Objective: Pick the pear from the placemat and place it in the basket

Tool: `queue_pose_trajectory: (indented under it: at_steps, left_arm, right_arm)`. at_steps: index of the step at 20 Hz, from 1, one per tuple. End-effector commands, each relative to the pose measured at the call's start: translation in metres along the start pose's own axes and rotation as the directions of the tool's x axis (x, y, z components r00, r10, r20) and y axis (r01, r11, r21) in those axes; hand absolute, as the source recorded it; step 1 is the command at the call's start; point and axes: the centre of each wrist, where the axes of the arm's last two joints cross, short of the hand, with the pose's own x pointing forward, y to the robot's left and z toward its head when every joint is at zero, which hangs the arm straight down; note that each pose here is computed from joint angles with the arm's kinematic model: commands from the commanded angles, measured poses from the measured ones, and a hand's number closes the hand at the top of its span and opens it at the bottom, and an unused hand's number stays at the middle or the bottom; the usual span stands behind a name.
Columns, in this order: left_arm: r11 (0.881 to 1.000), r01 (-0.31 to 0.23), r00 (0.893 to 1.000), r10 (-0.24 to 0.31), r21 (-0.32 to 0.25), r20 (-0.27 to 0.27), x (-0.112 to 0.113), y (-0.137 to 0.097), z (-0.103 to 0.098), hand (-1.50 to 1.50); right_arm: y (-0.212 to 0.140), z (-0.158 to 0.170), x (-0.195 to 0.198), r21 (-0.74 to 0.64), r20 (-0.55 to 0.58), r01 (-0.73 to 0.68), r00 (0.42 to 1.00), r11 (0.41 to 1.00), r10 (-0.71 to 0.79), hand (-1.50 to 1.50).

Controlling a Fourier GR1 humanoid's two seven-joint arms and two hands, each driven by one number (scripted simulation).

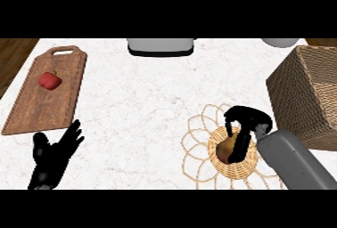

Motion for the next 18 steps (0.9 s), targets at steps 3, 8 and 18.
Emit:
queue_pose_trajectory:
  at_steps: [3,8,18]
  left_arm:
    - [0.999,-0.031,0.994,0.031,0.007,-0.107,-0.021,0.005,0.012,0.0]
    - [0.999,-0.03,0.992,0.034,0.04,-0.121,-0.037,0.012,0.015,0.0]
    - [0.997,-0.03,0.993,0.038,0.066,-0.112,-0.036,0.014,0.013,0.0]
  right_arm:
    - [0.055,0.036,0.015,-0.251,0.018,-0.134,0.99,0.959,0.143,1.5]
    - [0.088,0.079,0.038,-0.517,0.03,-0.135,0.984,0.845,0.176,1.5]
    - [0.041,0.186,0.045,-0.697,0.539,0.573,0.815,0.432,-0.211,1.5]
